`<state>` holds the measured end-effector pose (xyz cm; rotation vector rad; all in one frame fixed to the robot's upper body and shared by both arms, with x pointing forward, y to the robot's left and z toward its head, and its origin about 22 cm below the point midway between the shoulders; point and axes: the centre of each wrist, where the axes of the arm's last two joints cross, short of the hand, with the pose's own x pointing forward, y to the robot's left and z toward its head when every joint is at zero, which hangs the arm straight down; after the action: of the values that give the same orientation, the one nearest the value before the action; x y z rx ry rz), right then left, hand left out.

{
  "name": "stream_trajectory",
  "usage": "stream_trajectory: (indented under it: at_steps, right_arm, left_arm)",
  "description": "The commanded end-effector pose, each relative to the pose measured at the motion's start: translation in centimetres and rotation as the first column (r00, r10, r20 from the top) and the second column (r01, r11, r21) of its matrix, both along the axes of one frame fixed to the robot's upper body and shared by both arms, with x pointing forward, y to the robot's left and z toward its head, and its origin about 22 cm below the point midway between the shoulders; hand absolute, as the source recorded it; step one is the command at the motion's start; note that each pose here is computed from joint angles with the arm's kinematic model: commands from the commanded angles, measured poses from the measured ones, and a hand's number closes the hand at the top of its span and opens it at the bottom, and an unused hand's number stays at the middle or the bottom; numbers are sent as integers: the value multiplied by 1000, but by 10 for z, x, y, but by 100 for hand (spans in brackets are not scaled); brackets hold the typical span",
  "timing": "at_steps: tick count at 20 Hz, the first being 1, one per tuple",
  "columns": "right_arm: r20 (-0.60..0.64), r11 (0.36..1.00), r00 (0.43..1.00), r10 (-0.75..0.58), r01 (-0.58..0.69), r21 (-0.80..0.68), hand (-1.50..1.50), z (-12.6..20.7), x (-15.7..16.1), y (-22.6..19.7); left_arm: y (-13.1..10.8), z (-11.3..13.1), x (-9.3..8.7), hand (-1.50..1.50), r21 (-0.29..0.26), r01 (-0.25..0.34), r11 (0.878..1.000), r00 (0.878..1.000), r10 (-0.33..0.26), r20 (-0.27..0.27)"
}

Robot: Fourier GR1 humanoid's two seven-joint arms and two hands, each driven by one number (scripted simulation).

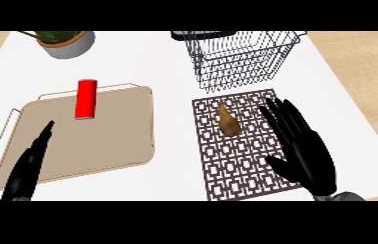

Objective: Pick the pear from the placemat and place it in the basket

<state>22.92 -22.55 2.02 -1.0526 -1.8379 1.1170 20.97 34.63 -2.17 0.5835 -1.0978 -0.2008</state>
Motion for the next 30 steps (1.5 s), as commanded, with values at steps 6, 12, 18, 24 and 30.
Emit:
stream_trajectory:
  at_steps: [6, 12, 18, 24, 30]
  right_arm:
    - [-48, 964, 978, -202, 190, -185, -150, 11, -56, 58]
    - [-54, 911, 927, -371, 352, -216, -150, 49, -111, 109]
    - [-46, 892, 905, -423, 407, -196, -150, 72, -102, 155]
    - [-23, 891, 905, -424, 413, -186, -150, 49, -89, 145]
    - [-3, 893, 909, -416, 408, -193, -150, 34, -67, 142]
  left_arm:
    - [-8, -5, -4, 0, -18, 34, 999, 999, -35, -32]
    - [-18, 0, 11, 0, -35, 83, 996, 997, -83, -6]
    - [-36, 5, 13, 0, -31, 138, 990, 990, -138, 20]
    - [-37, -3, 27, 0, -6, 140, 990, 990, -140, 2]
    - [-48, 8, 31, 0, -19, 124, 992, 992, -124, 12]
